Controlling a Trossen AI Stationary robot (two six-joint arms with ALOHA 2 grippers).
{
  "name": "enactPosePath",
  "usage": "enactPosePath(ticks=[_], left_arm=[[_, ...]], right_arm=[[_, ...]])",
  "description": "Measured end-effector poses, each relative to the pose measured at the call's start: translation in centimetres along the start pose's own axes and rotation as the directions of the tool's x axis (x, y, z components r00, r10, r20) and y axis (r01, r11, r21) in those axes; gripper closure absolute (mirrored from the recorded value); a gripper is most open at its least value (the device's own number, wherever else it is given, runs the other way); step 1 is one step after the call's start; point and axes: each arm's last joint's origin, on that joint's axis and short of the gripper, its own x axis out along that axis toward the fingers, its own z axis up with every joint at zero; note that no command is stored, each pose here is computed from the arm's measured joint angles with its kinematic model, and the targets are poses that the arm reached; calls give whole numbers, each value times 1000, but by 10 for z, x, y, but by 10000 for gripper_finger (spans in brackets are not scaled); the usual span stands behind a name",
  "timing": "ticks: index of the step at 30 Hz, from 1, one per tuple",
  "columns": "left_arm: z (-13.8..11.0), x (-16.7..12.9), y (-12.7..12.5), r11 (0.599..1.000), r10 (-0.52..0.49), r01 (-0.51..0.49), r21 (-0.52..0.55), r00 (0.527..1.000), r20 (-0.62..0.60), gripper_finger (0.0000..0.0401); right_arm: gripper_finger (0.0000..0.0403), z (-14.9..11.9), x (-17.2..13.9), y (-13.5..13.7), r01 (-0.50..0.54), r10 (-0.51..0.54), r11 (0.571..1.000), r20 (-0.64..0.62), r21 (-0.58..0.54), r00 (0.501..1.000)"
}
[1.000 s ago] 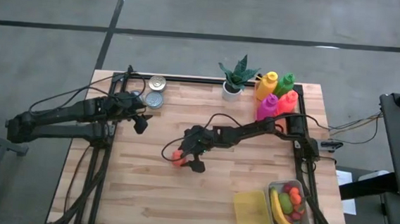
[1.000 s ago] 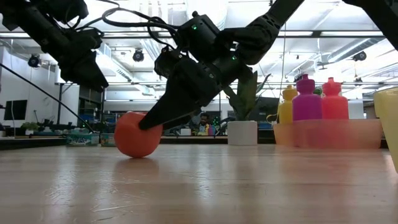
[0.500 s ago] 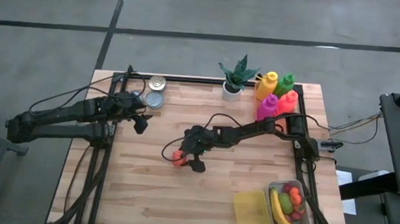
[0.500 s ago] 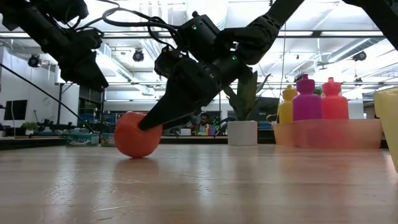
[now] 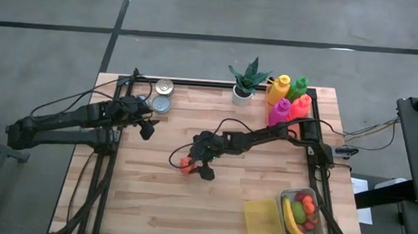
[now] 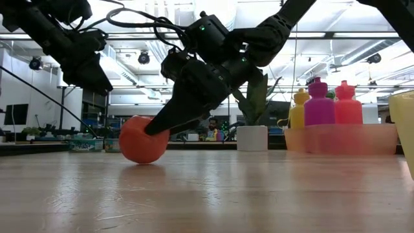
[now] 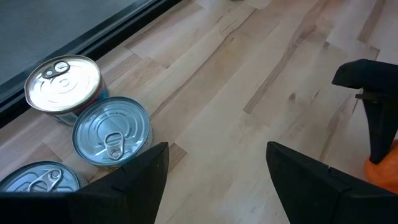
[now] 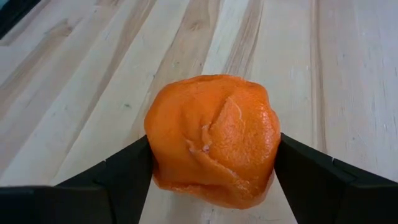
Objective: Pick & Place Food Item
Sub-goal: Put the orange into the gray bin
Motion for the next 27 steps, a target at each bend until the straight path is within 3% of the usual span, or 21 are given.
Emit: enactPosePath(ticks=[5,11,19,27], left_arm=[[0,0,0,1000,0,0,0,1000,0,126],[0,0,0,1000,0,0,0,1000,0,126],[0,0,0,1000,0,0,0,1000,-2,126],[0,0,0,1000,0,0,0,1000,1,126]], right_arm=[[112,11,-12,-1,8,-9,1000,27,11,1000],[112,25,-36,5,49,-48,998,-26,31,999],[112,54,-106,24,182,-165,975,-132,125,977],[112,55,-178,54,238,-173,947,-281,217,944]])
